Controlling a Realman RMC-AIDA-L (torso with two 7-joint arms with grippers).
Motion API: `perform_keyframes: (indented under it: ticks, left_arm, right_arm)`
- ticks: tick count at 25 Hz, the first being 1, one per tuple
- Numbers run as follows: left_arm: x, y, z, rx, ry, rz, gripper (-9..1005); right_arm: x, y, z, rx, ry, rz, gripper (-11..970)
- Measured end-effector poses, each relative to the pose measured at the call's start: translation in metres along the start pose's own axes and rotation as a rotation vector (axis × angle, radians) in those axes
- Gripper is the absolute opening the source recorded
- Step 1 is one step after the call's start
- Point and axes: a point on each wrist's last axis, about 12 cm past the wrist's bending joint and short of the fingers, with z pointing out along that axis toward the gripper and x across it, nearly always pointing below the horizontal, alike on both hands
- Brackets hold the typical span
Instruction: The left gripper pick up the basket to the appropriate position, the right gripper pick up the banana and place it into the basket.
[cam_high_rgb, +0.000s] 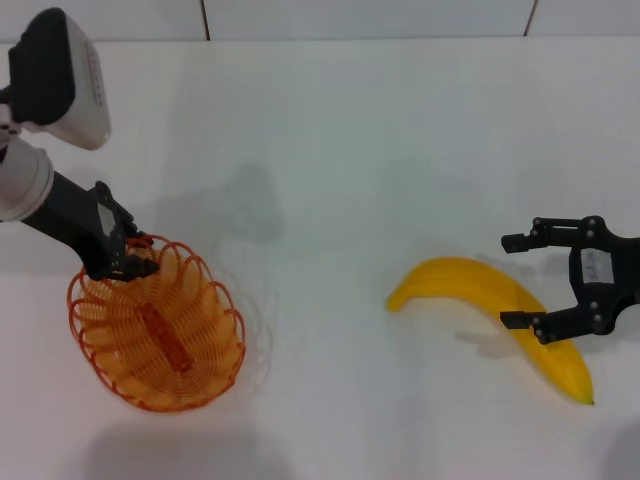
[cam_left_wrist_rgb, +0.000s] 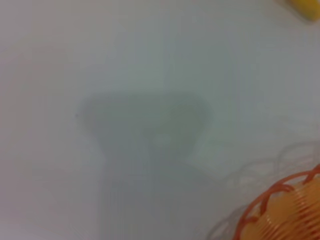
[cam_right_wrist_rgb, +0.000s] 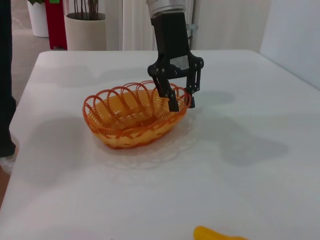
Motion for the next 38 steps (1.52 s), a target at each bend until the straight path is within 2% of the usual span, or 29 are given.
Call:
perform_keyframes:
  ticks: [8,14,21,28,33,38]
  left_arm:
    - [-0.004,-0.001,0.003,0.000,0.027,0.010,180]
    - [-0.004,-0.002,0.002,-0.001,0.033,0.007,156]
    - [0.000,-0.003,-0.009,-0.013,0.023,-0.009,136]
    - [0.007,-0.016,-0.037,0.011,-0.063,-0.044,121]
    - [0.022,-0.026,-0.054,0.003,-0.119,-0.096,83]
    - [0.031,-0.027,-0.061,-0.009,-0.162,-0.198,69]
  right_arm:
    - [0.000,0.000,0.000,-0.002,0.001,0.000,883]
    - [0.001,0.001,0.000,0.000,0.001,0.002,883]
    - [0.001,0.001,-0.001,0.002,0.001,0.004,882]
    - [0.002,0.002,-0.001,0.002,0.001,0.007,882]
    - [0.003,0.002,-0.001,0.003,0.002,0.008,882]
    - [0.003,0.002,-0.001,0.004,0.000,0.009,882]
